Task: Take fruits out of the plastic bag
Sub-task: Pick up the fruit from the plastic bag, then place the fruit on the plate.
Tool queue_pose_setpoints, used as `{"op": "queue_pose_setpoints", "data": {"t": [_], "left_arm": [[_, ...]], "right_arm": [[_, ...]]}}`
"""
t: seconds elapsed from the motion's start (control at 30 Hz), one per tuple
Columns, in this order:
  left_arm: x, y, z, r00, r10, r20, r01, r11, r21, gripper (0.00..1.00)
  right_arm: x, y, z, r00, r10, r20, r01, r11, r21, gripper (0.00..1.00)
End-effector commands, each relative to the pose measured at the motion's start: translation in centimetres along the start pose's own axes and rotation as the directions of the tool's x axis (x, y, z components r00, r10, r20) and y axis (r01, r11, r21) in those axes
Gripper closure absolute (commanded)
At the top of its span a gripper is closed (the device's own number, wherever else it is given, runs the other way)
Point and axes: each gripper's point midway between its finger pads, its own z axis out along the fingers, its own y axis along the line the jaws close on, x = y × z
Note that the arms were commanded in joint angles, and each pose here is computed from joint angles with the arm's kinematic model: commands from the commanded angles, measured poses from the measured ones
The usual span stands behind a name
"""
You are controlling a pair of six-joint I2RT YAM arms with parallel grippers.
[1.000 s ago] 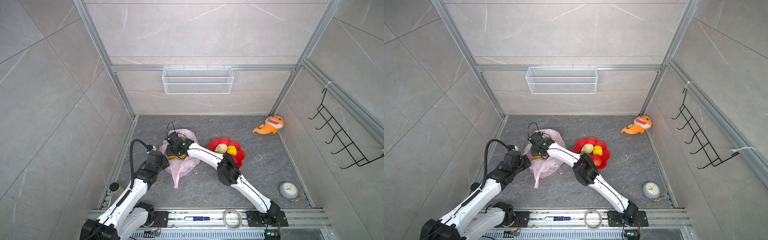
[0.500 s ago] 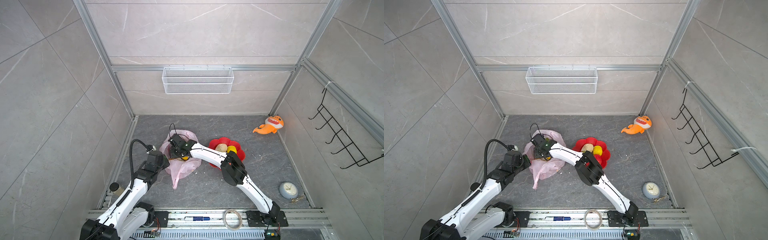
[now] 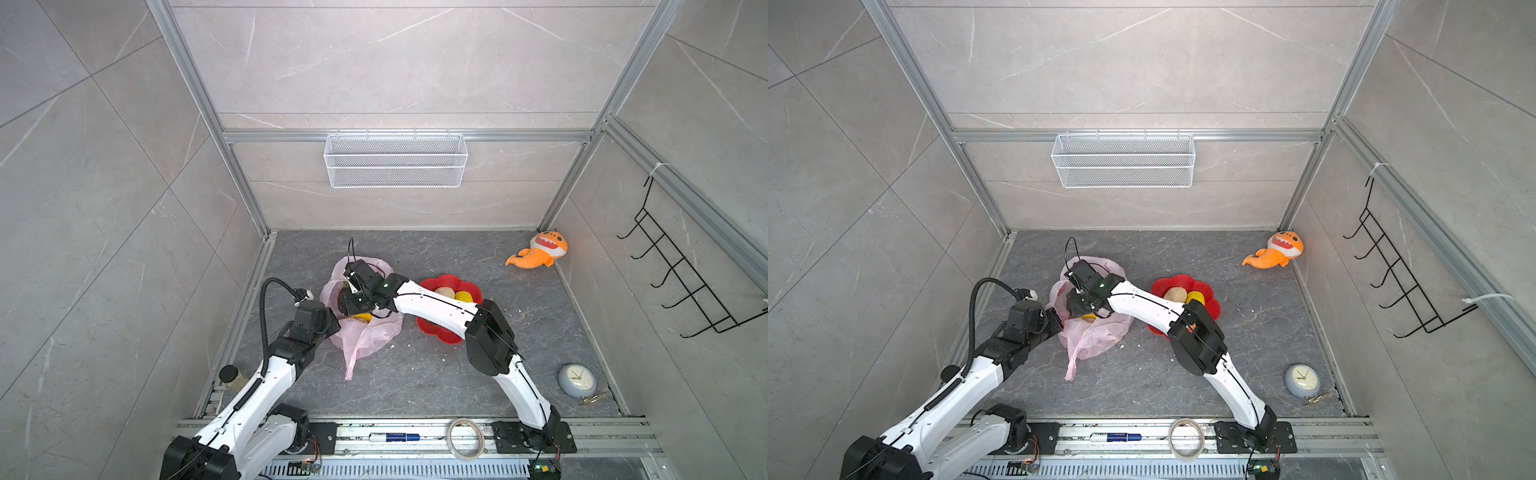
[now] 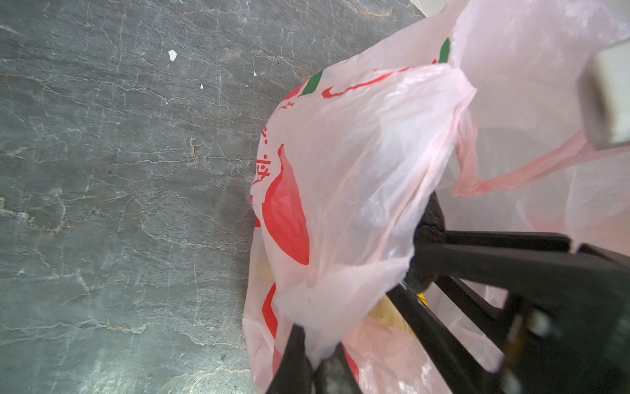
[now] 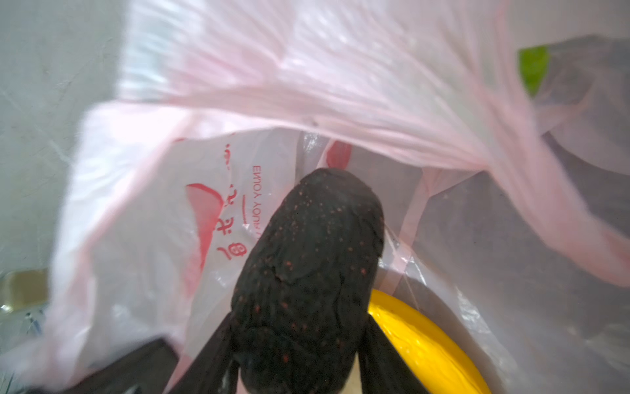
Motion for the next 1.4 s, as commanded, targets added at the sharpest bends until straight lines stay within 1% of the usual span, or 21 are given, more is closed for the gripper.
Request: {"op": "queue_pose_setpoints", "data": {"t": [0.0, 0.33, 0.47, 0.6, 0.73, 0.87, 1.03, 1.2, 1.37], "left_arm": [[-1.4, -1.5, -0.6, 0.999, -0.020, 0.041, 0.018, 0.998, 0.053, 1.00], [-2.4, -2.4, -1.2, 0.998, -0.019, 0.059, 0.014, 0.997, 0.078, 1.00], [-2.6, -2.7, -1.3, 0.998, -0.017, 0.061, 0.012, 0.996, 0.084, 1.00], [-2.8, -2.9, -1.3, 0.998, -0.020, 0.058, 0.015, 0.996, 0.092, 1.00], [-3.0, -3.0, -1.4, 0.998, -0.022, 0.064, 0.016, 0.995, 0.094, 1.00], [-3.1, -3.1, -1.5, 0.998, -0.020, 0.067, 0.014, 0.996, 0.093, 1.00], [-3.1, -3.4, -1.2, 0.998, -0.025, 0.061, 0.018, 0.995, 0.101, 1.00], [-3.1, -3.6, -0.7, 0.998, -0.030, 0.052, 0.025, 0.994, 0.104, 1.00], [-3.2, -3.9, -0.5, 0.999, -0.024, 0.041, 0.020, 0.995, 0.100, 1.00]], "right_arm": [[-1.2, 1.1, -2.9, 0.999, -0.042, 0.026, 0.043, 0.998, -0.036, 0.78], [-2.0, 1.7, -8.4, 0.996, -0.079, 0.047, 0.082, 0.994, -0.074, 0.78], [-1.9, 2.3, -10.4, 0.995, -0.081, 0.056, 0.087, 0.989, -0.116, 0.79], [-1.9, 3.0, -13.0, 0.994, -0.086, 0.073, 0.097, 0.983, -0.157, 0.79], [-1.7, 2.3, -16.0, 0.992, -0.084, 0.096, 0.098, 0.984, -0.151, 0.78], [-1.4, -0.9, -19.1, 0.989, -0.053, 0.136, 0.064, 0.995, -0.080, 0.78], [0.0, -7.7, -21.3, 0.988, 0.028, 0.153, -0.036, 0.998, 0.045, 0.78], [1.9, -13.2, -20.9, 0.988, 0.088, 0.129, -0.109, 0.980, 0.166, 0.78], [3.2, -16.3, -18.2, 0.990, 0.131, 0.052, -0.139, 0.961, 0.237, 0.79]]}}
